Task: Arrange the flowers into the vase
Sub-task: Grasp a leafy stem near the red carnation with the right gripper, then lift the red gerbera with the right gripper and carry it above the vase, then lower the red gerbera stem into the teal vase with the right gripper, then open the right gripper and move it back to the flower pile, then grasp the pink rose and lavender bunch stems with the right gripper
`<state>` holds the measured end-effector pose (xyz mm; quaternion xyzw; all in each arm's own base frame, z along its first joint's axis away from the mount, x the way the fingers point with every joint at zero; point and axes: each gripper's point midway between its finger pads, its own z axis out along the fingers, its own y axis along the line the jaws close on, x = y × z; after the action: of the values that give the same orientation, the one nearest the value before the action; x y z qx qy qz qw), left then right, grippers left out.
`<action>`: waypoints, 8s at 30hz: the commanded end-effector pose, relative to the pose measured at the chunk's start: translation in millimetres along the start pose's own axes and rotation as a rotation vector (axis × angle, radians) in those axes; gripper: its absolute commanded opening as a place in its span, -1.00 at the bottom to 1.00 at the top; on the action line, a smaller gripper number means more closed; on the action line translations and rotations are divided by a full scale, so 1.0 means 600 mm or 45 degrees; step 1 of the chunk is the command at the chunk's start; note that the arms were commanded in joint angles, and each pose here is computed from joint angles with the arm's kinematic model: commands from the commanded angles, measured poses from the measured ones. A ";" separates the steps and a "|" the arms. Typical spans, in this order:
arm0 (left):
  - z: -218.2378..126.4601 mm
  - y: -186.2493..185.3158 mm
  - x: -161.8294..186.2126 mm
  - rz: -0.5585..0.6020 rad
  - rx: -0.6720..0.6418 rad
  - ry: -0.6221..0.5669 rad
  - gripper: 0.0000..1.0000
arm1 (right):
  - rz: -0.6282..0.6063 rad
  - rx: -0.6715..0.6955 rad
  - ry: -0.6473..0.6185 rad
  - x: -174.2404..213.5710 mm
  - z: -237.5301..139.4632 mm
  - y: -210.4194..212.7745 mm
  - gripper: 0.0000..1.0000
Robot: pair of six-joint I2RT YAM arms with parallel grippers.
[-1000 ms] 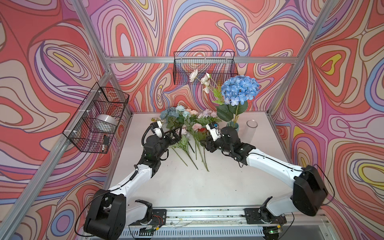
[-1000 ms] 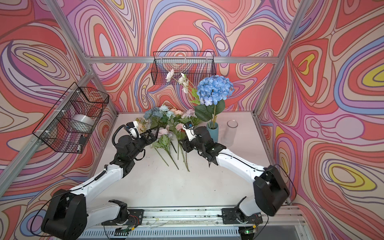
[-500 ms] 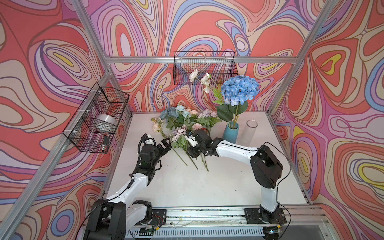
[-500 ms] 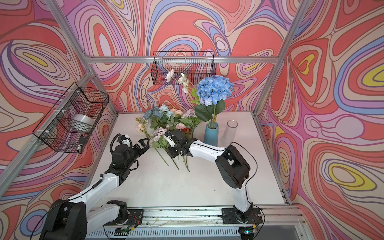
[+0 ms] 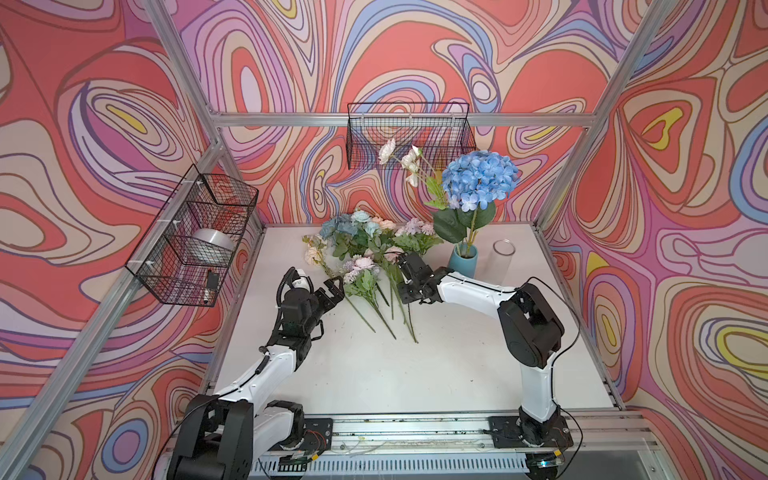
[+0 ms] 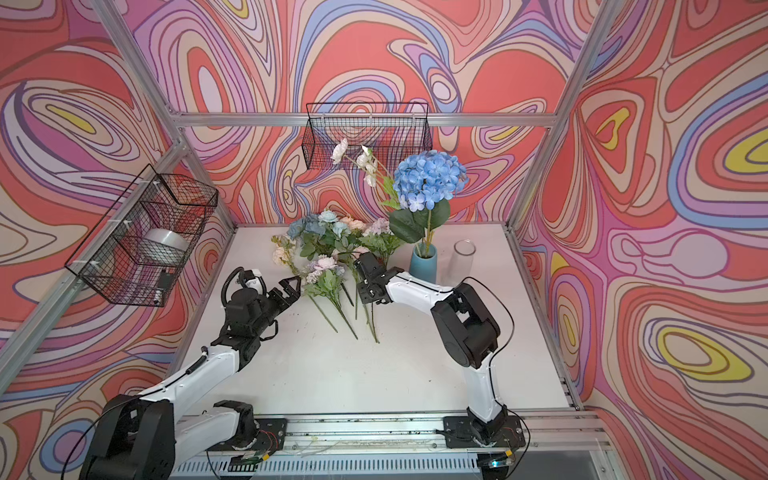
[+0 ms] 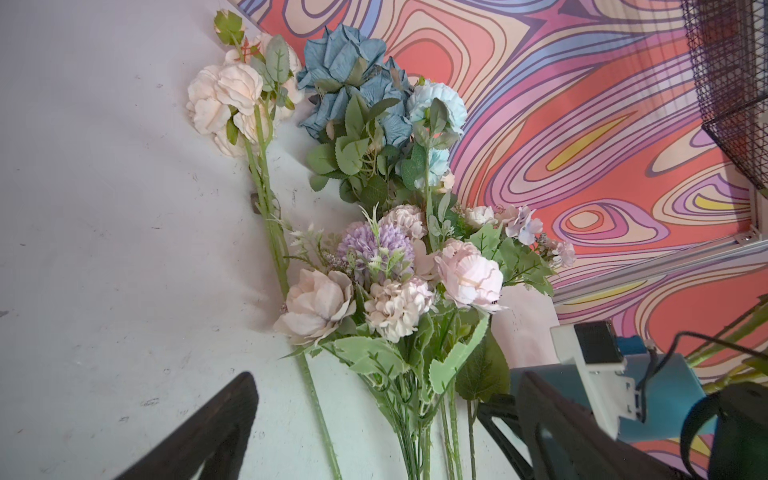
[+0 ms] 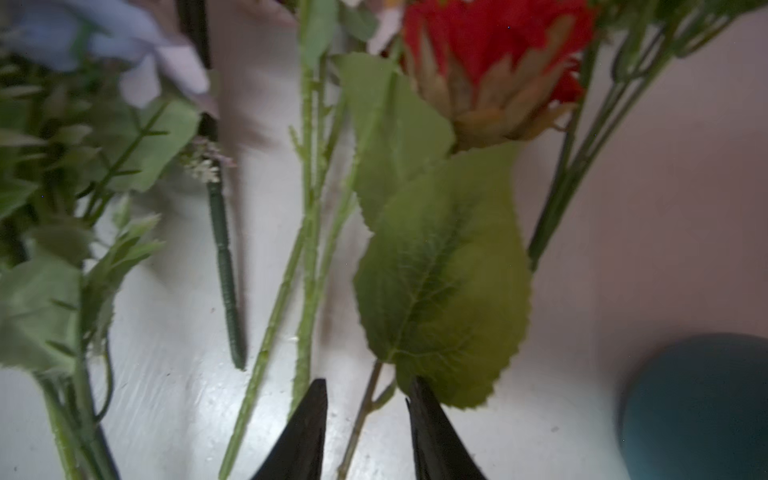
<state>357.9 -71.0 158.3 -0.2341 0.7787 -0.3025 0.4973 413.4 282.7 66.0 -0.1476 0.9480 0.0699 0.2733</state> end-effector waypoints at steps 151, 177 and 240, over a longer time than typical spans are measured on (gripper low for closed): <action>0.074 -0.496 0.124 0.307 1.148 0.368 1.00 | -0.193 0.147 -1.277 -0.123 -0.338 -0.197 -0.24; 0.119 -0.578 0.131 0.267 1.263 0.350 1.00 | -0.189 0.110 -1.137 -0.098 -0.370 -0.193 0.30; -0.001 -0.023 -0.036 -0.034 0.157 -0.066 1.00 | -0.180 -0.139 0.025 0.058 0.034 0.206 -0.23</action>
<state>368.4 -69.3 186.3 -0.2190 0.7404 -0.3548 0.5273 349.4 398.7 44.8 -0.2336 0.9297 0.1247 0.2559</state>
